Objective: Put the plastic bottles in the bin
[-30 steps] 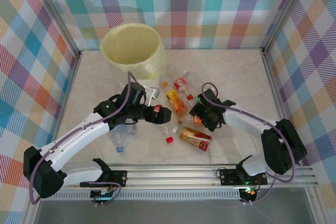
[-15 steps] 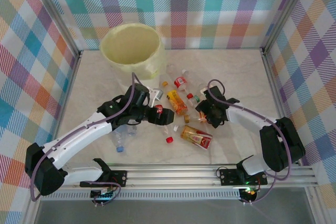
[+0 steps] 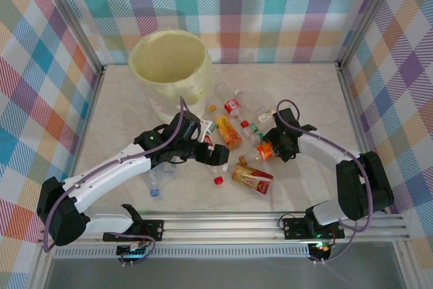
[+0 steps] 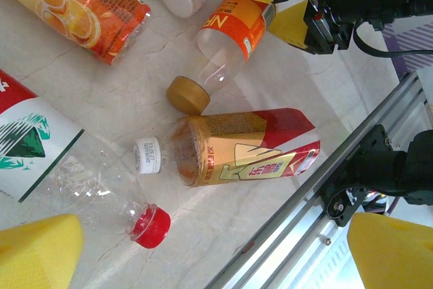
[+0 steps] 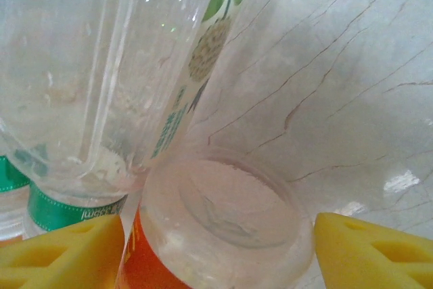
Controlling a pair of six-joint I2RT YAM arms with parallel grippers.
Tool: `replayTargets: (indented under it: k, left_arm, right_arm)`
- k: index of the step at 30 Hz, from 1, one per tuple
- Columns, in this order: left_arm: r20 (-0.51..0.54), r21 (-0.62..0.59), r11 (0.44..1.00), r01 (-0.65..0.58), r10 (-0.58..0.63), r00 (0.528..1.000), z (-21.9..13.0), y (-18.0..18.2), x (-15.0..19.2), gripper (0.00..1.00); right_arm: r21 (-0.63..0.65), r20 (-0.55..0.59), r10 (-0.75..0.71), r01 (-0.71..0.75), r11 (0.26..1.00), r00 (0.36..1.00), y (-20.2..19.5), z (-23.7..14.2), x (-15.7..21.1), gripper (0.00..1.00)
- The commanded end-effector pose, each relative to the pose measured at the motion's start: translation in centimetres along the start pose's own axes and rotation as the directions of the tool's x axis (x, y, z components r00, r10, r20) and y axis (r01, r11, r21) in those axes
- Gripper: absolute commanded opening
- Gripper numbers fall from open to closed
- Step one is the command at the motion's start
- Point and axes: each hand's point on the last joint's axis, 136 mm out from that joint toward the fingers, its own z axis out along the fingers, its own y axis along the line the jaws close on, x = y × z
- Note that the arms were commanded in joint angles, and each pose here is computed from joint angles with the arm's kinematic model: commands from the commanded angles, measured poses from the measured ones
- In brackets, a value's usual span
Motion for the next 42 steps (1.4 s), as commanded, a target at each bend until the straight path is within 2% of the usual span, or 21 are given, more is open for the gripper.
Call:
replayTargets:
  k: [1, 7, 23, 36, 42]
  left_arm:
    - [0.021, 0.021, 1.0, -0.018, 0.018, 1.0, 0.5, -1.1, -0.7, 1.0]
    - [0.009, 0.025, 0.999, -0.026, 0.026, 1.0, 0.9, -1.7, -0.6, 1.0]
    - [0.003, 0.014, 0.999, -0.03, 0.03, 1.0, 1.0, -1.7, -0.4, 1.0]
    - [-0.005, 0.027, 0.999, -0.039, 0.039, 0.999, 1.0, -2.0, -0.4, 1.0]
    - [0.007, 0.045, 0.998, -0.046, 0.046, 0.999, 0.8, -2.3, -0.5, 1.0]
  right_arm:
    - [-0.017, -0.032, -0.029, 0.028, 0.999, 0.999, -0.2, 0.3, 1.5, 0.78]
    - [-0.039, -0.067, 0.009, -0.012, 0.999, 0.998, -0.6, 1.2, 2.9, 0.89]
    - [-0.093, -0.099, 0.063, -0.072, 0.993, 0.993, 2.5, 2.5, 4.1, 0.89]
    - [-0.14, -0.088, 0.076, -0.088, 0.986, 0.993, 4.4, 1.9, 3.5, 0.74]
    - [-0.147, -0.073, 0.058, -0.068, 0.987, 0.996, 4.7, 1.4, 3.1, 0.63]
